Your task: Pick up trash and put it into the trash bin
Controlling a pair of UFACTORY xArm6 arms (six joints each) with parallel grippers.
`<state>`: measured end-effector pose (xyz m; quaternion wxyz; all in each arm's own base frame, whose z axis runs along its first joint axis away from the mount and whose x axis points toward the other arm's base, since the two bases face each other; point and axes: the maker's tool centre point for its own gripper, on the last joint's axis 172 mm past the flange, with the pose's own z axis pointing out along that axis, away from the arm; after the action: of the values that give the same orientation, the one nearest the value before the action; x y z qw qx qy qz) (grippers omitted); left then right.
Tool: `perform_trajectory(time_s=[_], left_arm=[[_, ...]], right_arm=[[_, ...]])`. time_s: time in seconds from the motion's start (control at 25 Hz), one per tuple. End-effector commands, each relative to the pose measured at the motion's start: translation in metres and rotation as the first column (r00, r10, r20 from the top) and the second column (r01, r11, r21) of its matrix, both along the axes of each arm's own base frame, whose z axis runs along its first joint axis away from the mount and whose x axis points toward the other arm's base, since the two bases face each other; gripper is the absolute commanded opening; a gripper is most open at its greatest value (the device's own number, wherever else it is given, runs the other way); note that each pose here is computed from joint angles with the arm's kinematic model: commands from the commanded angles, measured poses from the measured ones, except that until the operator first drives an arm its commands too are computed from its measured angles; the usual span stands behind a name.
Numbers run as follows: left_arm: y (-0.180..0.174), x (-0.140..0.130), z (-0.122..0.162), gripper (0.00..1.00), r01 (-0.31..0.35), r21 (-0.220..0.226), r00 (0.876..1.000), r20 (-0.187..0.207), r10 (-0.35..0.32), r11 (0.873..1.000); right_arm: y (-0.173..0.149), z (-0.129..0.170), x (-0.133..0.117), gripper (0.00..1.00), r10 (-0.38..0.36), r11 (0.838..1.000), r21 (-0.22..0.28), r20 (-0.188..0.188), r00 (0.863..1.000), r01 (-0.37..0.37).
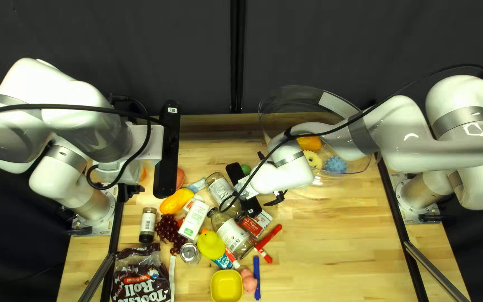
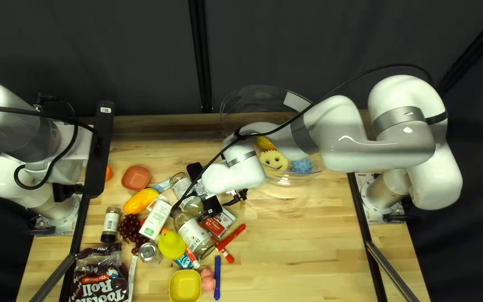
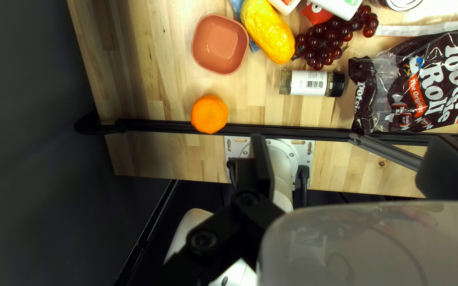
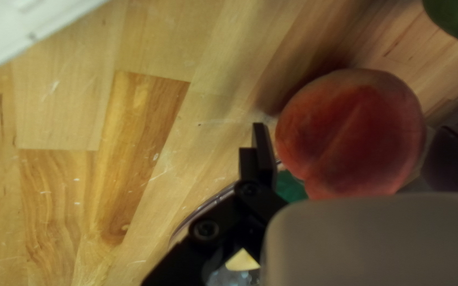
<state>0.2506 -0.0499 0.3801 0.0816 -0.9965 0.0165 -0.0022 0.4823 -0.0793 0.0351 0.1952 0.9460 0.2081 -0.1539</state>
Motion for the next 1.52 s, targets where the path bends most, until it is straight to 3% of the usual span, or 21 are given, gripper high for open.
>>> perform_trajectory(time_s=[0.04,0.2,0.32,0.48,0.68,0.8,0.88,1.0,1.16,1.28,1.32,1.36,1.52], left_arm=[[0.0,0.0,0.0,1.0,0.0,0.0,1.0,0.0,0.0,1.0],[0.0,0.0,0.0,1.0,0.0,0.0,1.0,0.0,0.0,1.0],[0.0,0.0,0.0,1.0,0.0,0.0,1.0,0.0,0.0,1.0],[0.0,0.0,0.0,1.0,0.0,0.0,1.0,0.0,0.0,1.0],[0.0,0.0,0.0,1.0,0.0,0.0,1.0,0.0,0.0,1.0],[0.0,0.0,0.0,1.0,0.0,0.0,1.0,0.0,0.0,1.0],[0.0,0.0,0.0,1.0,0.0,0.0,1.0,0.0,0.0,1.0],[0.0,0.0,0.0,1.0,0.0,0.0,1.0,0.0,0.0,1.0],[0.0,0.0,0.0,1.0,0.0,0.0,1.0,0.0,0.0,1.0],[0.0,0.0,0.0,1.0,0.0,0.0,1.0,0.0,0.0,1.0],[0.0,0.0,0.0,1.0,0.0,0.0,1.0,0.0,0.0,1.0],[0.0,0.0,0.0,1.0,0.0,0.0,1.0,0.0,0.0,1.0],[0.0,0.0,0.0,1.0,0.0,0.0,1.0,0.0,0.0,1.0]], right_arm=[[0.009,0.011,0.004,0.01,0.004,1.0,-0.005,0.001,1.0,-0.004],[0.029,0.049,0.014,0.0,0.028,1.0,-0.013,0.028,0.999,-0.027],[0.048,0.096,0.026,0.0,0.057,0.998,-0.031,0.074,0.996,-0.054],[0.088,0.193,0.039,0.0,0.102,0.991,-0.102,0.169,0.98,-0.086],[0.099,0.266,0.018,0.01,0.111,0.979,-0.192,0.252,0.961,-0.063],[0.085,0.279,-0.009,0.02,0.063,0.975,-0.224,0.257,0.964,-0.005],[0.066,0.278,-0.041,0.02,-0.001,0.974,-0.219,0.255,0.967,0.059],[0.049,0.276,-0.068,0.01,-0.059,0.972,-0.206,0.258,0.964,0.115],[0.024,0.269,-0.104,0.01,-0.119,0.973,-0.159,0.286,0.951,0.169],[0.018,0.254,-0.115,0.03,-0.16,0.972,-0.123,0.284,0.945,0.202],[0.019,0.252,-0.114,0.72,-0.167,0.972,-0.117,0.282,0.945,0.206],[0.023,0.249,-0.11,0.98,-0.172,0.972,-0.109,0.278,0.945,0.209],[0.043,0.257,-0.089,1.0,-0.151,0.977,-0.101,0.283,0.947,0.186]])
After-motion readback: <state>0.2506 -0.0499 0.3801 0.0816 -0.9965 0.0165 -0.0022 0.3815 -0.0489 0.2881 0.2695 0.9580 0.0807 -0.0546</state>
